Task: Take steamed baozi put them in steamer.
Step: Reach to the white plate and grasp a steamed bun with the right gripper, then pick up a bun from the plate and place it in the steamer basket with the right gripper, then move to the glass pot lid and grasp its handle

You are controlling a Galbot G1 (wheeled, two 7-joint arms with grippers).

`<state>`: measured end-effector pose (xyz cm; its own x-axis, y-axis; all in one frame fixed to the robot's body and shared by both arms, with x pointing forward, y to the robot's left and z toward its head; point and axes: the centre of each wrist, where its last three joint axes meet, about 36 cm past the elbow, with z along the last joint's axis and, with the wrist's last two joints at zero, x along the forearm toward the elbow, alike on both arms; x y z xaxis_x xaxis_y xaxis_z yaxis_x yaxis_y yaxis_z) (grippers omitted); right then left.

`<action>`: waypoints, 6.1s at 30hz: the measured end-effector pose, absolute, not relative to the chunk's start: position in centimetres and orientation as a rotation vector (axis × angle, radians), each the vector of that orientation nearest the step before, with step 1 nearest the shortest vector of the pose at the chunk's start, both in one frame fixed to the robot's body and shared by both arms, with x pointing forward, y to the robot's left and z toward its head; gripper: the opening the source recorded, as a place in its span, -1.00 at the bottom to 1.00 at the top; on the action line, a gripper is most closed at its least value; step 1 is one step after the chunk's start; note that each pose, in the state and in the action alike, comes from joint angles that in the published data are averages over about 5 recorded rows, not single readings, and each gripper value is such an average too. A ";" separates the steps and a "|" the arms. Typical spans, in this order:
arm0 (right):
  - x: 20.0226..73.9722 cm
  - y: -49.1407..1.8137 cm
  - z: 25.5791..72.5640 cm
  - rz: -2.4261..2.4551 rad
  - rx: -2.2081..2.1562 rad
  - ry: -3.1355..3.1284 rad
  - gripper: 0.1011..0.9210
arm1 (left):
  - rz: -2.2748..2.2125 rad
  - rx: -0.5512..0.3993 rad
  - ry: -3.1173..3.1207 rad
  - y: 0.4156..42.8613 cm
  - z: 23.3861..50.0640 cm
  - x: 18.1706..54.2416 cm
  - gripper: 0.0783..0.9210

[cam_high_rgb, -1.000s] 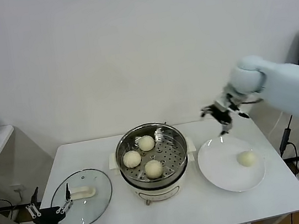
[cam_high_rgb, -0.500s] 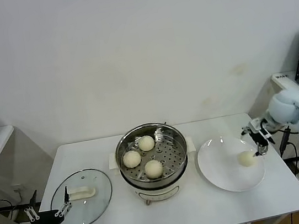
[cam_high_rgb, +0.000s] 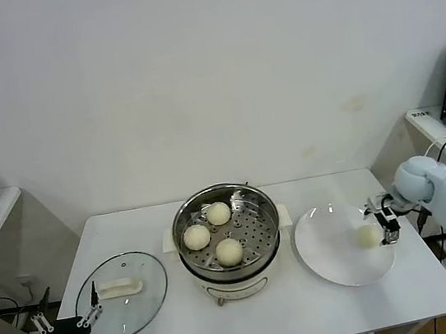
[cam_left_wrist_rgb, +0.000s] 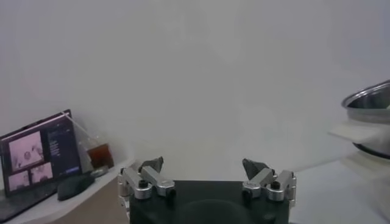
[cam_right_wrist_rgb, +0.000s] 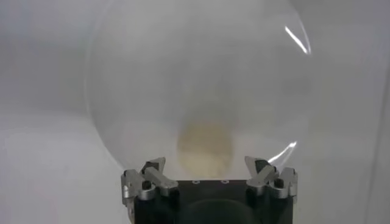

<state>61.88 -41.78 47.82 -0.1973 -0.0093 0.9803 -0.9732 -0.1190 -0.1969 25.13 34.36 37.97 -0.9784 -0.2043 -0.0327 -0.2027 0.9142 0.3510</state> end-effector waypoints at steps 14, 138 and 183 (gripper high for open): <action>62.9 -41.1 45.3 1.416 1.157 -1.263 0.40 | -0.559 0.331 -3.064 34.5 37.8 25.2 0.77; 45.3 -26.7 41.6 0.706 1.053 -3.174 0.76 | -0.546 0.331 -3.171 34.3 38.2 25.9 0.77; 24.7 -34.2 30.4 0.264 -0.068 -3.179 0.76 | -2.367 -0.374 -2.030 44.0 29.6 30.8 0.77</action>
<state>24.66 -34.22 30.36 -0.9979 0.0382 -0.0523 0.0463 0.9854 -0.1637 30.80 43.96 29.57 -0.9717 0.1533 0.1798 0.1543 -0.1644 0.9743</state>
